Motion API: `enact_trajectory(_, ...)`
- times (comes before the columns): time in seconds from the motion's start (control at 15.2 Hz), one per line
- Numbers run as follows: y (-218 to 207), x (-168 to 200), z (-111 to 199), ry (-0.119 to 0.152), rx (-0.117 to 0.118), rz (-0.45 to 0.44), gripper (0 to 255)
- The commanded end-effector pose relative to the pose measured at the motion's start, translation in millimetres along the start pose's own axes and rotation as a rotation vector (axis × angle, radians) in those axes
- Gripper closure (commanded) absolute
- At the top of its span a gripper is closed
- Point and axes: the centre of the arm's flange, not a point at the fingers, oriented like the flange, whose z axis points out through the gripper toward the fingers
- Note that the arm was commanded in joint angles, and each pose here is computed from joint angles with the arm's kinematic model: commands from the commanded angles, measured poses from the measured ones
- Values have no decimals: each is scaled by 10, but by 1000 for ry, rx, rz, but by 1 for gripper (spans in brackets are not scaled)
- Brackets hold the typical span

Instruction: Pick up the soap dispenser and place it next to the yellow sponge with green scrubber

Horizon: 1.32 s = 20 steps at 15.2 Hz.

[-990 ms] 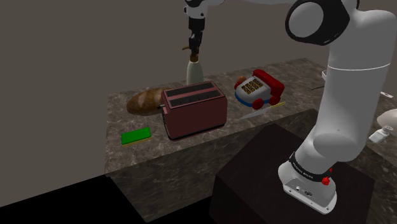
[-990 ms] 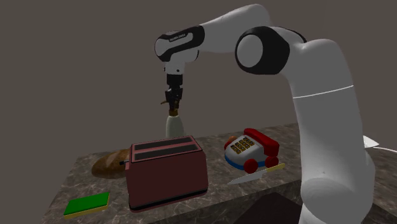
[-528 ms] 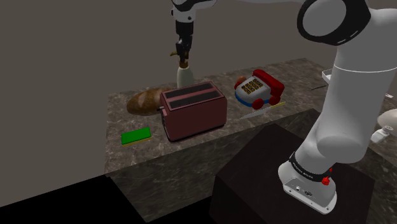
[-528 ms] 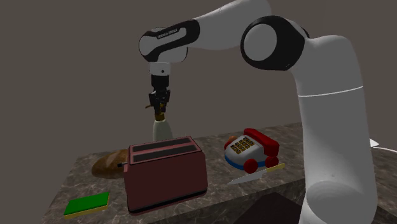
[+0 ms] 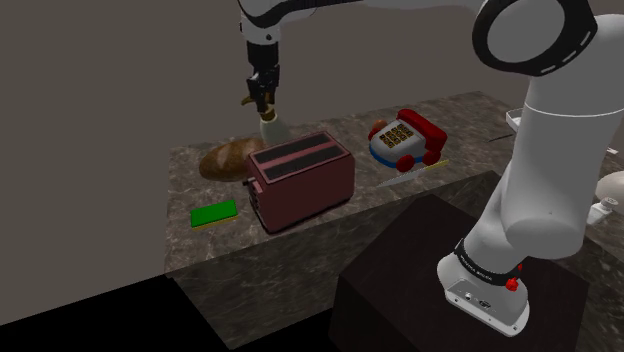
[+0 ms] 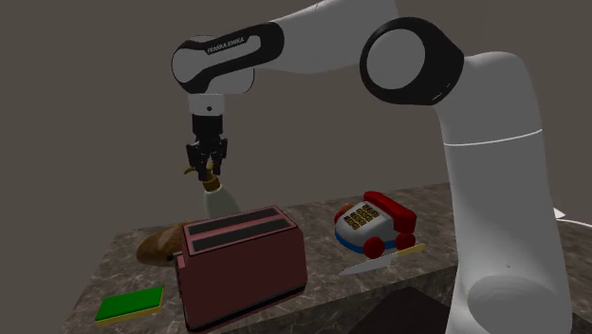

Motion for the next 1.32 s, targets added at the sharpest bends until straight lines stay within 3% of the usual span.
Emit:
enact_trajectory(0.0,-258,87,11,-3,4,0,255)
enact_trajectory(1.25,-2649,836,110,-3,4,0,255)
